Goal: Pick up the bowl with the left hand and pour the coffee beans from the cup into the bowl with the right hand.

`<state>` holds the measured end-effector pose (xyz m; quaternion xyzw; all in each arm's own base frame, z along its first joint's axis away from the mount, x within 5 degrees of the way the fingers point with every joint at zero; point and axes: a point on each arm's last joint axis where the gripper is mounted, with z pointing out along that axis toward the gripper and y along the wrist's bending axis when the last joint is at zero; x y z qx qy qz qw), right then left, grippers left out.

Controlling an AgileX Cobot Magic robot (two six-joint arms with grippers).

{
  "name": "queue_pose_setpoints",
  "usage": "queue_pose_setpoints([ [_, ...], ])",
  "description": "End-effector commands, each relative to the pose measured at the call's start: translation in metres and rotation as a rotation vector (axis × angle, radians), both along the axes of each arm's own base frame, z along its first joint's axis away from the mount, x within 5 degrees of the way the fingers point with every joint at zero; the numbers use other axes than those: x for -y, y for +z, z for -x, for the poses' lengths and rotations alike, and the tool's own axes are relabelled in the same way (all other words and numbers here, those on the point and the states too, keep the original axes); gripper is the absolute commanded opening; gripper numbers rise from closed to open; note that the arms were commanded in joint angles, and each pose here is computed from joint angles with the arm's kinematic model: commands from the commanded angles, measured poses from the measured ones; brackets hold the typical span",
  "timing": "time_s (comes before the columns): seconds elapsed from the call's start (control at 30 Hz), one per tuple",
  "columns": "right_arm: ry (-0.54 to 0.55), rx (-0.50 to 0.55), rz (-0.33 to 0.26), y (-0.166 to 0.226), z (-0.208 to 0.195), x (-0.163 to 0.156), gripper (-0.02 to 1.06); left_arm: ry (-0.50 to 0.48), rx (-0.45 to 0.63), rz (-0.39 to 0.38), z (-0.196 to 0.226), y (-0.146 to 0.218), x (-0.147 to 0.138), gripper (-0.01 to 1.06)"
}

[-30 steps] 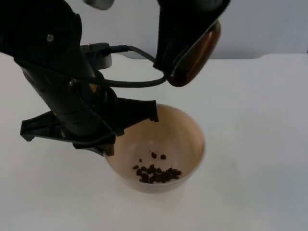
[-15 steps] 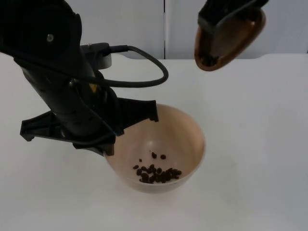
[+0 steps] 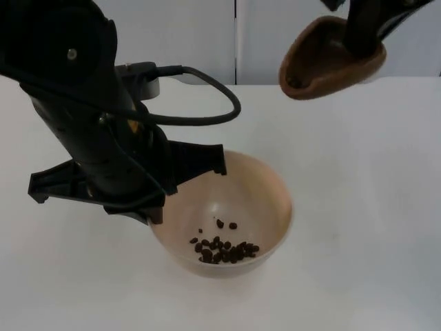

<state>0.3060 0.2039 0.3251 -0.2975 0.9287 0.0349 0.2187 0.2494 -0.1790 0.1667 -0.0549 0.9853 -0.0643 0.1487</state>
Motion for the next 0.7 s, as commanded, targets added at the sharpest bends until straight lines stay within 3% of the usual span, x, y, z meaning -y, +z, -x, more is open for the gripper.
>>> queue_pose_setpoints([
  [0.0, -0.006, 0.014, -0.033, 0.005, -0.002, 0.005, 0.0, 0.006, -0.001, 0.012, 0.001, 0.002, 0.003, 0.0],
  [0.23, -0.038, 0.02, -0.036, 0.0, -0.01, 0.012, 0.0, 0.006, -0.002, 0.011, 0.001, 0.002, 0.003, 0.0],
  [0.53, -0.088, 0.004, -0.033, -0.042, -0.013, 0.023, 0.0, -0.006, -0.018, -0.008, -0.001, -0.01, 0.004, 0.0],
  [0.67, -0.148, -0.021, -0.071, -0.061, -0.015, 0.034, 0.0, 0.003, -0.016, 0.008, -0.001, -0.027, -0.002, 0.0],
])
